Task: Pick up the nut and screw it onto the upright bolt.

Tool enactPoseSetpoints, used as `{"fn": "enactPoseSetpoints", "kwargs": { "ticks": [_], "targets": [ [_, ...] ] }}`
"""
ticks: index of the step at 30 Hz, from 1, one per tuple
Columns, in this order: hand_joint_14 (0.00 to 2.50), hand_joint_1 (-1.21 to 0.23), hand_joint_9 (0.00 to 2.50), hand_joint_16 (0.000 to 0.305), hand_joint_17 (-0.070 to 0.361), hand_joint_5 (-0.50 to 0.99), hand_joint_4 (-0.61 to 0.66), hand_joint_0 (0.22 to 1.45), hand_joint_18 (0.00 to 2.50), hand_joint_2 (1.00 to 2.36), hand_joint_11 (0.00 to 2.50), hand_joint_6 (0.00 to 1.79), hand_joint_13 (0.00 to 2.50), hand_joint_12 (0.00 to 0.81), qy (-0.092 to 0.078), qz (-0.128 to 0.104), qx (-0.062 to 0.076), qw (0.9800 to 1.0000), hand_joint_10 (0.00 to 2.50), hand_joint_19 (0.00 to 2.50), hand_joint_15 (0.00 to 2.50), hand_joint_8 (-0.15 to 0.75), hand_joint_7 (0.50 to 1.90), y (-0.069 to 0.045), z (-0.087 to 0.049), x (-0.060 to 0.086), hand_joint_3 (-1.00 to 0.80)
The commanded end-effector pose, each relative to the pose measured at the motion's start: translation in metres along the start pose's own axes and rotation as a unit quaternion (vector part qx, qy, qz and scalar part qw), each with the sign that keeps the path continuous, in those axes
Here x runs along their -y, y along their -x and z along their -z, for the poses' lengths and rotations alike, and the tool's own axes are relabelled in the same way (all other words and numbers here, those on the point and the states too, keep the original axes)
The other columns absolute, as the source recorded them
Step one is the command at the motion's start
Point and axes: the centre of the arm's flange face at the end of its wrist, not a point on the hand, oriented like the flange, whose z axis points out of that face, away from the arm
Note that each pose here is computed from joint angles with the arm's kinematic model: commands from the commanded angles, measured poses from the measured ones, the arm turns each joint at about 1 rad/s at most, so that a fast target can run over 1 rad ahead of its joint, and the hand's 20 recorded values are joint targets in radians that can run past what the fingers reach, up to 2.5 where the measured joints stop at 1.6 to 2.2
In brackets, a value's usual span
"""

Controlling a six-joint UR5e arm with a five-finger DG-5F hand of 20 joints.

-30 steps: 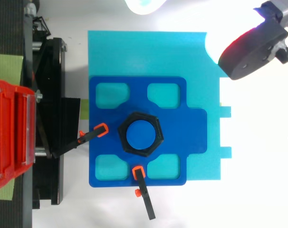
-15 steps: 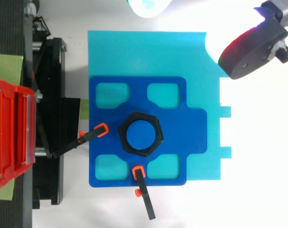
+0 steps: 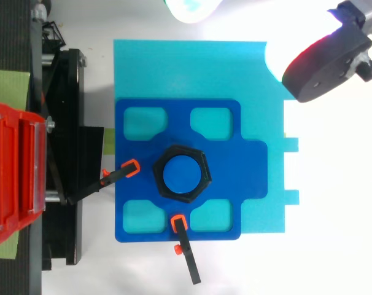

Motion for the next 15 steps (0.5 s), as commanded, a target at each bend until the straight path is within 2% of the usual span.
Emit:
{"fn": "enactPoseSetpoints", "kwargs": {
  "ticks": [1,9,12,15],
  "targets": [
    [0.0,-0.3,0.0,0.046,0.103,-0.25,0.1,0.47,0.0,1.0,0.0,0.5,0.0,0.339,0.0,0.0,0.001,1.0,0.0,0.0,0.0,0.192,0.75,0.0008,-0.0002,-0.0002,-0.5],
    [0.0,-0.27,0.0,0.045,0.102,-0.25,0.1,0.49,0.0,1.0,0.0,0.5,0.0,0.332,0.0,0.0,0.0,1.0,0.0,0.0,0.0,0.186,0.72,0.0001,0.0001,0.0002,-0.5],
    [0.0,-0.27,0.0,0.045,0.101,-0.25,0.1,0.49,0.0,1.0,0.0,0.5,0.0,0.33,0.0,0.0,0.0,1.0,0.0,0.0,0.0,0.183,0.75,0.0002,0.0001,0.0003,-0.5],
    [0.0,-0.28,0.0,0.045,0.101,-0.25,0.1,0.49,0.0,1.0,0.0,0.5,0.0,0.328,0.0,0.0,0.0,1.0,0.0,0.0,0.0,0.18,0.72,0.0002,0.0001,0.0003,-0.5]
  ]
}}
